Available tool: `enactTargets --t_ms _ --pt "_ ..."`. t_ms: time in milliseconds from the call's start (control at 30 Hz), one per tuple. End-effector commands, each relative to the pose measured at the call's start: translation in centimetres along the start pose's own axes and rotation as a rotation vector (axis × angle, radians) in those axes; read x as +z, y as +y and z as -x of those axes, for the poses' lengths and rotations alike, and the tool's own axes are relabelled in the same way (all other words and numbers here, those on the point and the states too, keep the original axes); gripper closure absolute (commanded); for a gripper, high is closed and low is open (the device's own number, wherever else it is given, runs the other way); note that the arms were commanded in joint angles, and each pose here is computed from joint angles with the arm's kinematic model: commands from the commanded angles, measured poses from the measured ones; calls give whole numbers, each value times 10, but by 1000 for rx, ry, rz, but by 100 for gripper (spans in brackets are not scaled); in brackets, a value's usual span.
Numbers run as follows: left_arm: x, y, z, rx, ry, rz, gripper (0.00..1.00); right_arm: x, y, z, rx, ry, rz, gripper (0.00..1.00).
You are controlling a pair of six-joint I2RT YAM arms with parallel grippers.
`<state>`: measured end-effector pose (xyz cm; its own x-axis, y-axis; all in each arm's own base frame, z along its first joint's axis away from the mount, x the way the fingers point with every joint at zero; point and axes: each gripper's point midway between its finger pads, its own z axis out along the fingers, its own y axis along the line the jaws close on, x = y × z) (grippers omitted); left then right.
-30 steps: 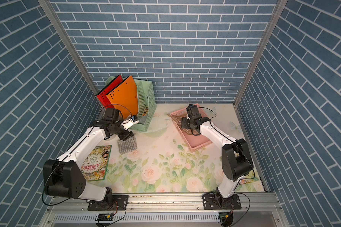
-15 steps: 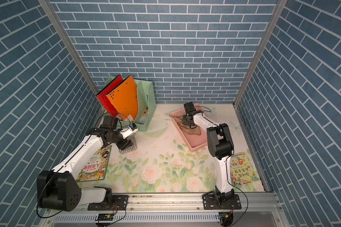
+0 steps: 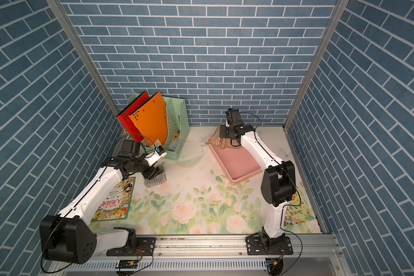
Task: Fold the square dishcloth
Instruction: Pick up the cleaning item from the bin, then place the cleaning item at the center of the board.
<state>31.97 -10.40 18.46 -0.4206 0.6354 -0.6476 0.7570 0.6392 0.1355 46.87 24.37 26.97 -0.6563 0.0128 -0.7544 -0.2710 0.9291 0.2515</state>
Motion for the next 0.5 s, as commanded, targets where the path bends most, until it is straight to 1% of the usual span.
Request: enactTargets --t_ms 0,100,167,233,300,333,467 --pt "-29 0 52 6 -193 -8 30 -74 66 11 -67 -36 186 100" --pt "-44 -2 74 -12 -263 -28 28 -114 112 -9 -109 -10 306 100" --pt "-51 -6 81 -16 -290 -50 27 -135 138 -28 -107 29 436 100" --pt "-53 -12 82 -11 -302 -78 26 -144 152 -53 -76 96 568 100" --pt "-53 -20 78 0 -296 -114 26 -139 157 -80 -34 163 652 100" --pt "-51 -24 75 9 -292 -129 26 -131 156 -96 -10 204 665 100" --pt "-39 -33 55 10 -238 -159 28 -73 140 -172 76 404 632 100"
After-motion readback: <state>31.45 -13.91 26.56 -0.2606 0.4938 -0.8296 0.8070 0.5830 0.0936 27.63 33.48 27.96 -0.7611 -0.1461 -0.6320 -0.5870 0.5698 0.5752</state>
